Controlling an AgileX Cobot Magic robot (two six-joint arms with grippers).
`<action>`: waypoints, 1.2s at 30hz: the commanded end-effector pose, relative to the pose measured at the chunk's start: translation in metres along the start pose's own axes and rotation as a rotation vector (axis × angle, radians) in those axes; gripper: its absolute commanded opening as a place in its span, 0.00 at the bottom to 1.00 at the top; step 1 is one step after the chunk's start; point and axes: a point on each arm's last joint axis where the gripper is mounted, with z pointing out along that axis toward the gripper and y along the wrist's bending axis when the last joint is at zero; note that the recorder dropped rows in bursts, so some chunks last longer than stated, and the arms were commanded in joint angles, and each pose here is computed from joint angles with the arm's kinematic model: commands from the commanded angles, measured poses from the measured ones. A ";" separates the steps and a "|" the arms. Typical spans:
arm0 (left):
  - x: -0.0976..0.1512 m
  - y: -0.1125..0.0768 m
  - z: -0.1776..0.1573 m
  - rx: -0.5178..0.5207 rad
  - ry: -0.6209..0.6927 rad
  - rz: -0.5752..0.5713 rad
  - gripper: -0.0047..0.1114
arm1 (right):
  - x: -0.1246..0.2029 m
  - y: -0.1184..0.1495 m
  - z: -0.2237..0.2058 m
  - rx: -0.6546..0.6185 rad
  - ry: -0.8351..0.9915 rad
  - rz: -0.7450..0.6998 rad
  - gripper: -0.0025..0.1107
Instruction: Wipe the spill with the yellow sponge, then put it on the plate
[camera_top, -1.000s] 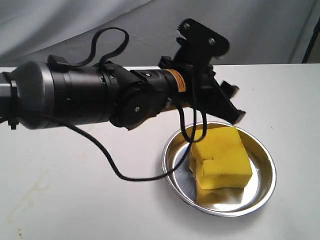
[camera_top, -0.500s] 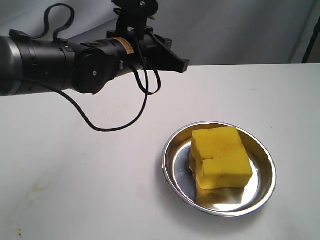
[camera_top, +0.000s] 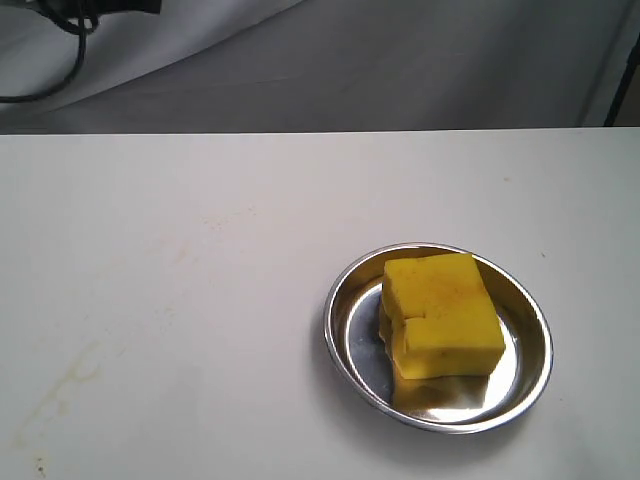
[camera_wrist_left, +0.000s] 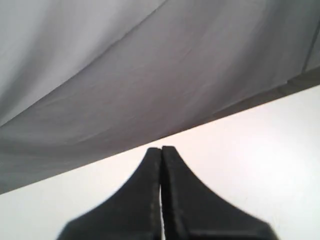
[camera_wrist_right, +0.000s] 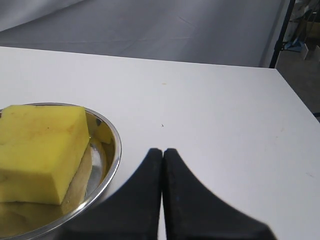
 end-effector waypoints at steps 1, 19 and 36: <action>-0.015 0.013 -0.028 -0.075 0.127 0.041 0.04 | 0.001 0.000 0.000 -0.002 -0.004 0.000 0.02; -0.013 0.022 -0.141 -0.209 0.096 0.049 0.04 | 0.001 0.000 0.000 -0.002 -0.004 0.002 0.02; 0.078 -0.004 -0.221 -0.126 -0.081 -0.050 0.04 | 0.001 0.000 0.000 -0.002 -0.004 0.002 0.02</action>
